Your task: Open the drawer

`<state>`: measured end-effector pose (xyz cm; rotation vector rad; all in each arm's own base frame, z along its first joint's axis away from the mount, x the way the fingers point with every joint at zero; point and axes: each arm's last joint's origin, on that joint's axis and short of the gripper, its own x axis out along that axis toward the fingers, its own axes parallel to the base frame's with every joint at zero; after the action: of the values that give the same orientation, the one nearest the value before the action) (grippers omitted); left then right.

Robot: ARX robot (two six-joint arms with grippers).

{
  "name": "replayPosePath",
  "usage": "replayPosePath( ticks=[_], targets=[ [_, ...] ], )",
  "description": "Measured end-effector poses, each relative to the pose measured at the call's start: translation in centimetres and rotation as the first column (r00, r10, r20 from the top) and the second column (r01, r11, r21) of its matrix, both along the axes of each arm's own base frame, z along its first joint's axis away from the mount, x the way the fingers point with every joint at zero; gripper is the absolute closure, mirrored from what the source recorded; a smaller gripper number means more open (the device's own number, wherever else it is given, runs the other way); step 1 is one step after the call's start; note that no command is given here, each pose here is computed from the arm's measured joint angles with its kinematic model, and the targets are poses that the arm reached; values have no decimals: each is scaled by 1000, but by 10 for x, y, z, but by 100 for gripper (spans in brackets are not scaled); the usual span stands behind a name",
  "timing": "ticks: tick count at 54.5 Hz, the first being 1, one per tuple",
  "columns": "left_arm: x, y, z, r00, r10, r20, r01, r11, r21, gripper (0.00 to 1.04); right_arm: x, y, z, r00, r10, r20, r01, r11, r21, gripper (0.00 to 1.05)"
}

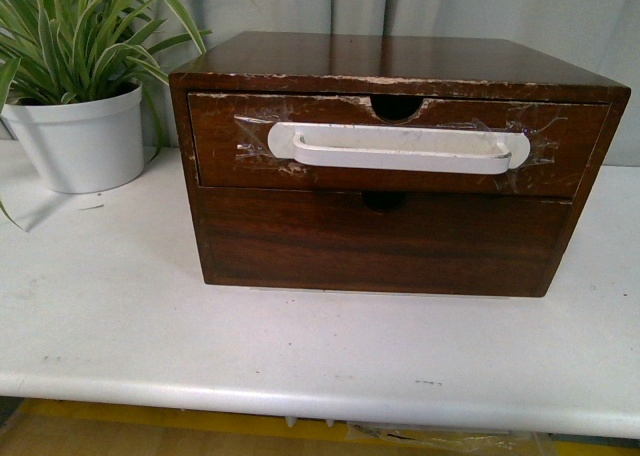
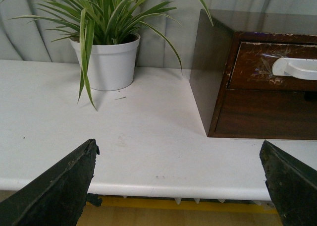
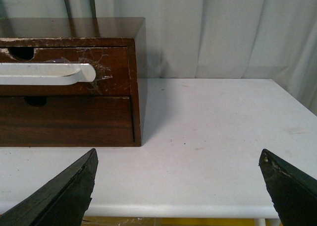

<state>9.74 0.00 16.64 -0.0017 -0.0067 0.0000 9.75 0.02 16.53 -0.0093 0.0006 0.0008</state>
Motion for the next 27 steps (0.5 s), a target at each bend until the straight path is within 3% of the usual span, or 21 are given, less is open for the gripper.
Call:
replayPosePath(
  ticks=[27],
  targets=[
    [0,0,0,1000,0,0,0,1000,0,6,0,0,0,1000,0,0,0,1000,0,9]
  ],
)
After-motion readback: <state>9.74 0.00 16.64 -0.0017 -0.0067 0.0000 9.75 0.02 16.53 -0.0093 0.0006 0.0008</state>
